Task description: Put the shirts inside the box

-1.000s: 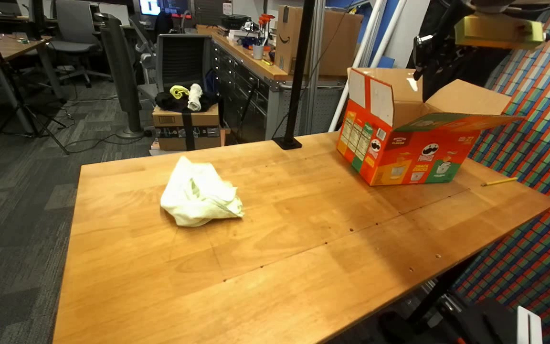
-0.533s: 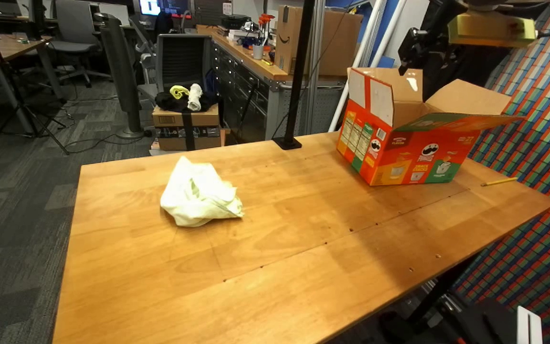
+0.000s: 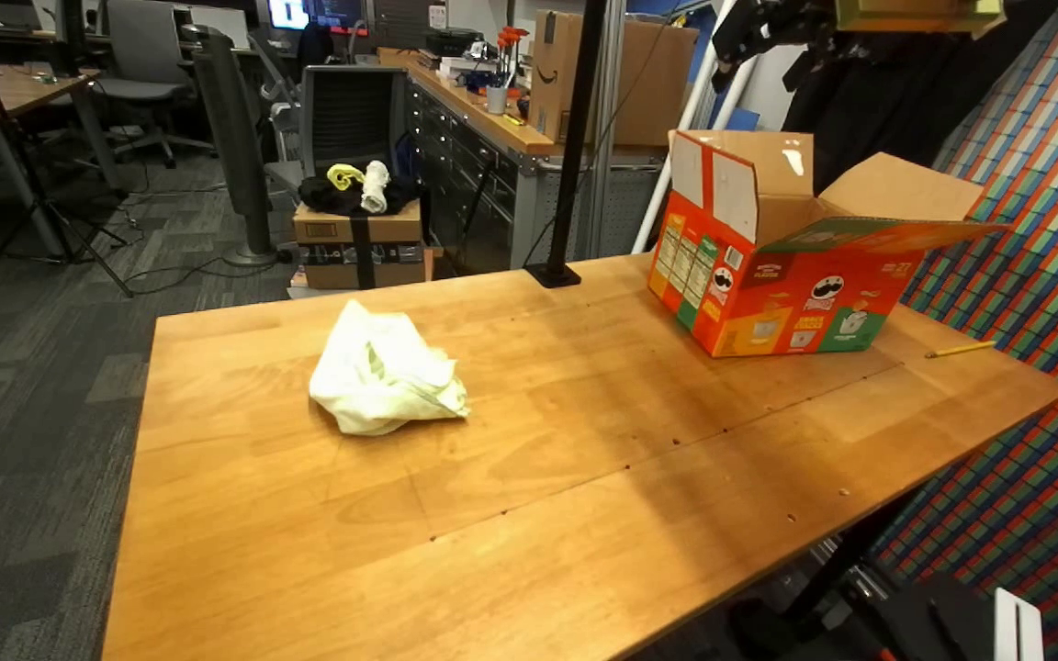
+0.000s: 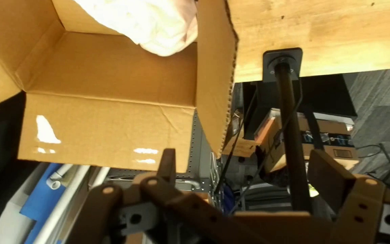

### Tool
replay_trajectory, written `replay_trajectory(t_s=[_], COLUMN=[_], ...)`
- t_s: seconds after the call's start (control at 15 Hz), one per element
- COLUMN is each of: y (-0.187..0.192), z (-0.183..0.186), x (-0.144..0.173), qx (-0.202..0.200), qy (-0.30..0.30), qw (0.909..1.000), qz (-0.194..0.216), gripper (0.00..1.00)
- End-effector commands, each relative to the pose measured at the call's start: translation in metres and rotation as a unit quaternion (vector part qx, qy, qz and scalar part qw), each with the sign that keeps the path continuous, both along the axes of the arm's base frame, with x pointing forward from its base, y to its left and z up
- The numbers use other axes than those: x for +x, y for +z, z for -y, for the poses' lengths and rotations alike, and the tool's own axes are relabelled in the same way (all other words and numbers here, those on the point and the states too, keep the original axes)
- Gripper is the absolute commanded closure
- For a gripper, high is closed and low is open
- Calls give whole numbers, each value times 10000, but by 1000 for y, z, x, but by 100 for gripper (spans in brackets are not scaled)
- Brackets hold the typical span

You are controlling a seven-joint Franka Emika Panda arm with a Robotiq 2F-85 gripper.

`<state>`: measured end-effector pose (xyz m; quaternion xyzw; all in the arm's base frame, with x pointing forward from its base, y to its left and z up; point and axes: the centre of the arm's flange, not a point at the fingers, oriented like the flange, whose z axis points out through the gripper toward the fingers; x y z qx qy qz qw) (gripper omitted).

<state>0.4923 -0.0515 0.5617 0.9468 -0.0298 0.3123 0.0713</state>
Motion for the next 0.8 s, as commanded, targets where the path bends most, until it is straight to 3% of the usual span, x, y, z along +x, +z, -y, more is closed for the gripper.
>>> replay_trajectory(t_s=[0.0,0.4,0.73], y=[0,-24,-48], z=[-28,-75,-139], x=[-14,-22,-34], qx=[-91,-344,-561], qy=[547,1337,2275], qw=[9985,9900,9708], qz=[40,-290,-524], gripper=[0,0,0])
